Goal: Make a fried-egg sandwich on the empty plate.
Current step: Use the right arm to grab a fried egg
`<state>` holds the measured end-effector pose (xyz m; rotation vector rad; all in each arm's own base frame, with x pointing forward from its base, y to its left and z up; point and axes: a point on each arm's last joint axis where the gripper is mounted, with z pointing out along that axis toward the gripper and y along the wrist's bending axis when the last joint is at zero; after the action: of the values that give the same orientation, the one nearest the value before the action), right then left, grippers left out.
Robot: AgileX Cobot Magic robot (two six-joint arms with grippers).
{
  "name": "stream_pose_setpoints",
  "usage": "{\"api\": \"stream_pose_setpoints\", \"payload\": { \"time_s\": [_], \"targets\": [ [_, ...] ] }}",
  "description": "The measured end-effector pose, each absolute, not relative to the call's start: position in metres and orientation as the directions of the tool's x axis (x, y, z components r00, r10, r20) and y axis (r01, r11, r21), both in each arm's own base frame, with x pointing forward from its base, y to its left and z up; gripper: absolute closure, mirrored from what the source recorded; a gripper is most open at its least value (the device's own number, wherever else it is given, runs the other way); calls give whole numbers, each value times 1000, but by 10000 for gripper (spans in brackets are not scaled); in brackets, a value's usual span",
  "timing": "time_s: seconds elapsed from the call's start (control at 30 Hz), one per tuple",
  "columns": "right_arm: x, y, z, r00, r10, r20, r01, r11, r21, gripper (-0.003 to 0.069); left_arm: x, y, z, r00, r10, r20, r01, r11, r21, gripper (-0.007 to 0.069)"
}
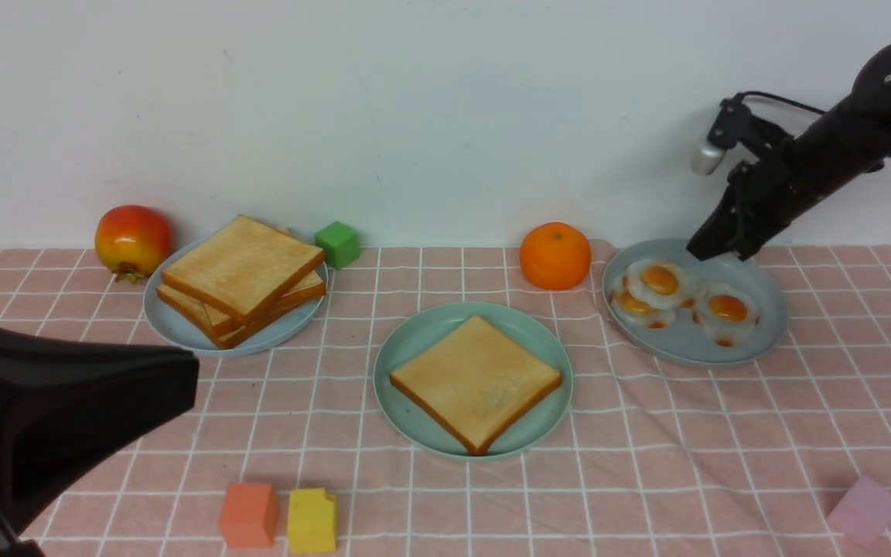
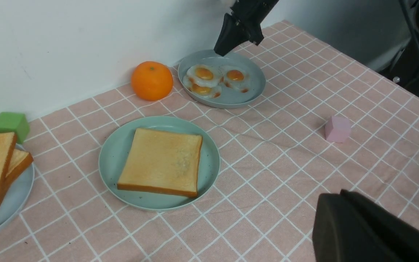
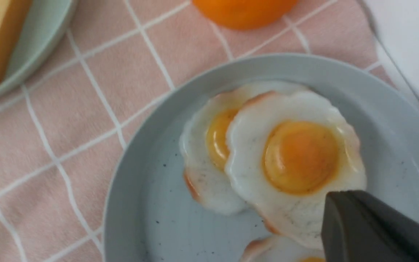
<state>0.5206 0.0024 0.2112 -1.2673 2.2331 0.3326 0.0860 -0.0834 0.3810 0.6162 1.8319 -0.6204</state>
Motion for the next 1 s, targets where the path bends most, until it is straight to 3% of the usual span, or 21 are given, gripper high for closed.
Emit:
{"api": "stream_pose_setpoints", "payload": {
  "time_s": [0.1,0.23,0.33,0.37,0.4,0.47,0.57,1.0],
  "targets": [
    [521,4,211,-447,-690,-569,-830,557,-23,638,86,-83,381,-310,121,-943,669,732,-126,638],
    [521,15,210,-460,-684,-567,-825,565,-12,537,86,-83,381,-311,122,-942,669,732,-126,638],
    [527,28,203,-449,-680,-580,-820,572,-35,366,86,-83,381,-312,123,-942,669,732,-126,638],
    [531,35,195,-446,-677,-585,-815,577,-46,224,86,-83,381,-312,123,-942,669,732,-126,638],
    [533,38,190,-450,-675,-585,-810,584,-51,141,86,-83,381,-312,123,-942,669,732,-126,638],
    [536,43,180,-460,-678,-574,-801,595,-60,38,86,-83,381,-312,123,-942,669,732,-126,638],
    [539,50,170,-472,-679,-563,-792,607,-68,-10,86,-83,381,-312,123,-942,669,732,-126,638],
    [543,66,162,-484,-729,-485,-759,625,-182,-3,86,-83,381,-305,130,-943,668,735,-114,634]
  ]
}}
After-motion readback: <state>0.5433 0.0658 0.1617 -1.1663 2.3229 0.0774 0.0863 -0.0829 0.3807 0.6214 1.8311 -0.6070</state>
